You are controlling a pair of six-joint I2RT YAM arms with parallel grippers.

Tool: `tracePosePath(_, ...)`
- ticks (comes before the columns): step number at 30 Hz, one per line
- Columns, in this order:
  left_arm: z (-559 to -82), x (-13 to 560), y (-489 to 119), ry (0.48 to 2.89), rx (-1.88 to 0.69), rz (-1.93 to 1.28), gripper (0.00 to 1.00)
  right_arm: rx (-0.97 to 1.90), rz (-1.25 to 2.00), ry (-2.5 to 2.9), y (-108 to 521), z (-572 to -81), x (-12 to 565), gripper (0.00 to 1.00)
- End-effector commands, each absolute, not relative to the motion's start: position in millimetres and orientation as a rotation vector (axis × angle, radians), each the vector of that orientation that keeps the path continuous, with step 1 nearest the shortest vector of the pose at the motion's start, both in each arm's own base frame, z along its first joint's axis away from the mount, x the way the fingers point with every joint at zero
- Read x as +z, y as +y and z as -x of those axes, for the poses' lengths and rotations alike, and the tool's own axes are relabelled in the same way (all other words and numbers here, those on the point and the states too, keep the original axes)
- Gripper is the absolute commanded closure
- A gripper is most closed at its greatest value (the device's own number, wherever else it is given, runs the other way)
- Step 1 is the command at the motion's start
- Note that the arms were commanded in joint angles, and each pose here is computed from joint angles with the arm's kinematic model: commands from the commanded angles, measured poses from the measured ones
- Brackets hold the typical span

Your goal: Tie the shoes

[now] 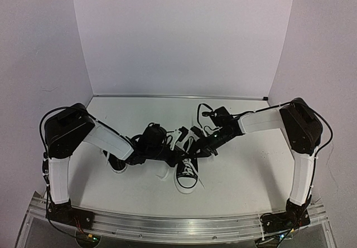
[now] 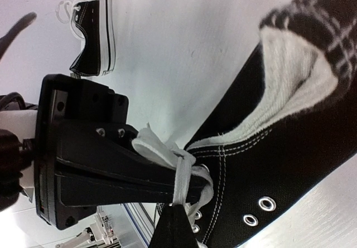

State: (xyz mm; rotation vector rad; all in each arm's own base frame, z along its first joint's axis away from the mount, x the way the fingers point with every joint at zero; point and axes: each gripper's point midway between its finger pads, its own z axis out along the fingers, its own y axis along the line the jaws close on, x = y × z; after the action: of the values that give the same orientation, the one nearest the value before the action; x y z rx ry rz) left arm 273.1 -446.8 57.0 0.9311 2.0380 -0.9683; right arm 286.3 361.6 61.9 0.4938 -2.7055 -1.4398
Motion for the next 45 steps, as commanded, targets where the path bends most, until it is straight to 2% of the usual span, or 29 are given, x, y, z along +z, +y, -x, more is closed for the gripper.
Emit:
tracePosePath(1,-279.5,80.6,-460.3,1.958,-1.095,-0.829,1.0,-1.508,-0.574,-2.676,365.7,-275.8,86.5,0.89)
tracePosePath(7,-278.8,77.8,-458.0,1.971,-1.086,-0.834,1.0,-1.561,-0.538,-2.735,350.0,-297.5,106.7,0.7)
tracePosePath(10,-278.0,75.8,-455.8,1.98,-1.072,-0.842,1.0,-1.568,-0.508,-2.769,342.5,-306.9,111.7,0.69)
tracePosePath(13,-276.6,75.6,-454.2,1.983,-1.066,-0.851,1.0,-1.522,-0.462,-2.807,338.5,-311.5,102.6,0.69)
tracePosePath(18,-274.4,74.8,-451.6,1.986,-1.06,-0.86,1.0,-1.417,-0.378,-2.84,331.9,-311.5,75.0,0.76)
tracePosePath(30,-272.8,75.5,-452.0,1.975,-1.069,-0.874,1.0,-1.412,-0.371,-2.786,338.5,-307.0,57.1,0.8)
tracePosePath(45,-272.8,75.0,-451.0,1.97,-1.077,-0.866,1.0,-1.559,-0.306,-2.666,347.5,-299.0,55.3,0.78)
